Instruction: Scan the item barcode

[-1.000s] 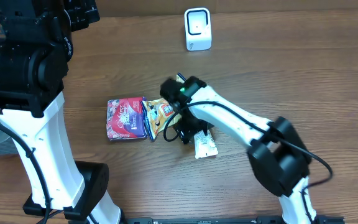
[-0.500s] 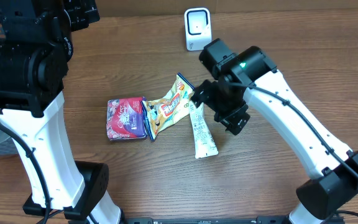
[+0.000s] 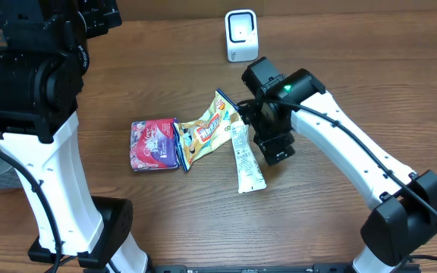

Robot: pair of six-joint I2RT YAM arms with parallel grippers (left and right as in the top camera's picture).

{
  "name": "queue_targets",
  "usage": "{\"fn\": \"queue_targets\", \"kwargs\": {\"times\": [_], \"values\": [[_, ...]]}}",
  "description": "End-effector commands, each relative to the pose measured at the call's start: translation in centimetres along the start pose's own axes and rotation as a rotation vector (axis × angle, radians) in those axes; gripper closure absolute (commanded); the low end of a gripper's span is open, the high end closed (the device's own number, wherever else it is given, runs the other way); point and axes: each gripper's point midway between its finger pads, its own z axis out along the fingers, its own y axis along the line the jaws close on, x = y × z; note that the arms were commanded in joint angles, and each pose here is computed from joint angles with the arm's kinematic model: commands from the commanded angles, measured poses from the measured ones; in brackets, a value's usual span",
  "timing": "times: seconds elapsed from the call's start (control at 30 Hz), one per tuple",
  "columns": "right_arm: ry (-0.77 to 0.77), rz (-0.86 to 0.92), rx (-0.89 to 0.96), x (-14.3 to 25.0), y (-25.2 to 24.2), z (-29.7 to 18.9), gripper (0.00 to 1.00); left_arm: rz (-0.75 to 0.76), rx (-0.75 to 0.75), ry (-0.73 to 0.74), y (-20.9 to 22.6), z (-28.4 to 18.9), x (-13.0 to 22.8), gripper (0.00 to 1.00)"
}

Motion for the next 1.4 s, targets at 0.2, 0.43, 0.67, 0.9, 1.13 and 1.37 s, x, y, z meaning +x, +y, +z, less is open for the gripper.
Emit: {"fn": "queue_targets", "kwargs": {"times": [0.2, 0.43, 0.67, 0.9, 1.13, 1.37], "values": [[-0.080, -1.101, 0.046, -1.1, 0.1, 0.6, 0.14, 0.017, -0.023, 0.008, 0.3, 0.7, 0.1, 0.00], [0.106, -1.402, -0.061, 2.0, -0.7, 2.4, 0.00, 0.017, -0.023, 0.008, 0.3, 0.7, 0.1, 0.00], [0.201, -1.332, -0.076, 0.8, -3.1, 6.6, 0.00, 0.017, -0.023, 0.008, 0.3, 0.7, 0.1, 0.00], [0.240, -1.490, -0.186, 2.0, -2.6, 7.4, 0.00, 0.017, -0.023, 0.008, 0.3, 0.7, 0.1, 0.00], [0.251, -1.496, -0.282, 2.6, -2.6, 9.7, 0.00, 0.017, -0.023, 0.008, 0.3, 0.7, 0.1, 0.00], [0.244, -1.485, -0.325, 2.3, -1.9, 9.8, 0.00, 0.017, -0.023, 0.008, 0.3, 0.7, 0.1, 0.00]]}}
